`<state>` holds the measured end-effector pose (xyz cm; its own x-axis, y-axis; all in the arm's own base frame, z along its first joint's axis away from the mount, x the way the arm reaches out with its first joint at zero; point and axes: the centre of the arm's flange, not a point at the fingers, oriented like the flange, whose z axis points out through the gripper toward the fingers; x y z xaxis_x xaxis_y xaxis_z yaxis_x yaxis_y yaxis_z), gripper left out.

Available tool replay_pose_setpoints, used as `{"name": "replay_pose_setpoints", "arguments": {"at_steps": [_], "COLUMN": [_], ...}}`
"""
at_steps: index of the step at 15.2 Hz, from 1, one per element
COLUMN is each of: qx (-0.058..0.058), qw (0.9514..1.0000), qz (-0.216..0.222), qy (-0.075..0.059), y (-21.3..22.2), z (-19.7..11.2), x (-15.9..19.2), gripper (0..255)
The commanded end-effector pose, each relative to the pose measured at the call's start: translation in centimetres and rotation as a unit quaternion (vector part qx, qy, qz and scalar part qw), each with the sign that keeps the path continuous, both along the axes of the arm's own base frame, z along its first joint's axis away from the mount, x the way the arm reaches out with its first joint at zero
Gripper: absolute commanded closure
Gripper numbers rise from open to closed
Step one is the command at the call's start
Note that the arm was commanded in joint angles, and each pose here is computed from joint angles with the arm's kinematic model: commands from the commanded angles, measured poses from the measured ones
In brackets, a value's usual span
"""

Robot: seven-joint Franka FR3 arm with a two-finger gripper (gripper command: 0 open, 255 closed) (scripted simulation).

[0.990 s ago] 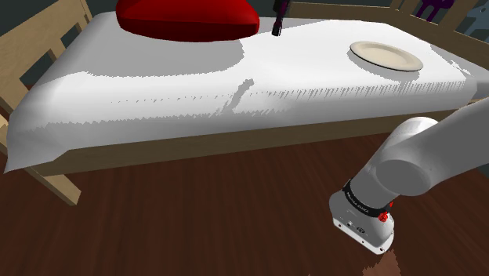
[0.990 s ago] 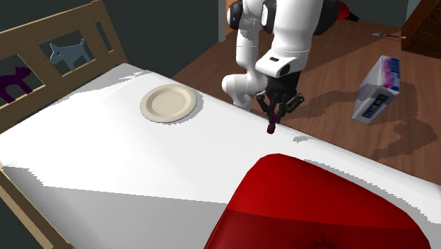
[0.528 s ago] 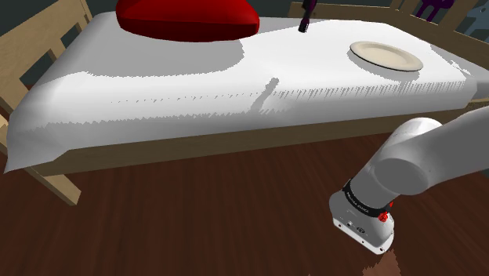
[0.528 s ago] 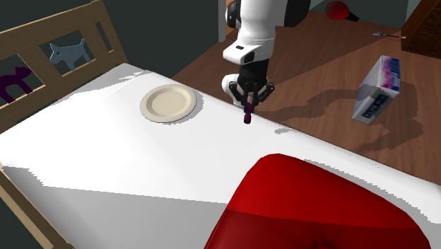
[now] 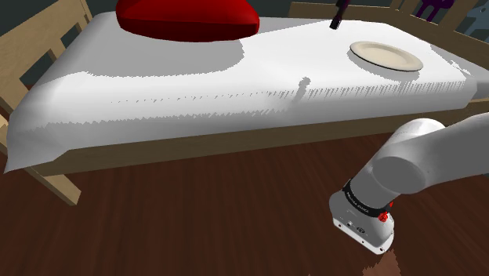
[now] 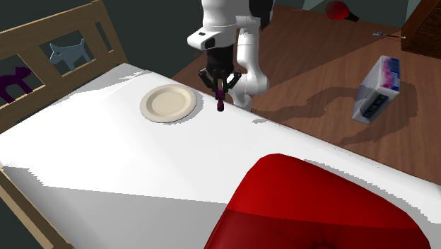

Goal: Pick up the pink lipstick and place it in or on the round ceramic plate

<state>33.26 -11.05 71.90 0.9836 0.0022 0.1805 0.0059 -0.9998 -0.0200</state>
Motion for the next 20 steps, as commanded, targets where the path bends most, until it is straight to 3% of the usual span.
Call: {"name": "replay_pose_setpoints", "arguments": {"at_steps": [1, 20], "qx": [0.0, 0.0], "qw": [1.0, 1.0], "qz": [0.001, 0.001], "qy": [0.0, 0.0], "y": [-2.3, -23.8], "z": [0.0, 1.0], "x": [-1.2, -10.8], "gripper": [255, 255]}}
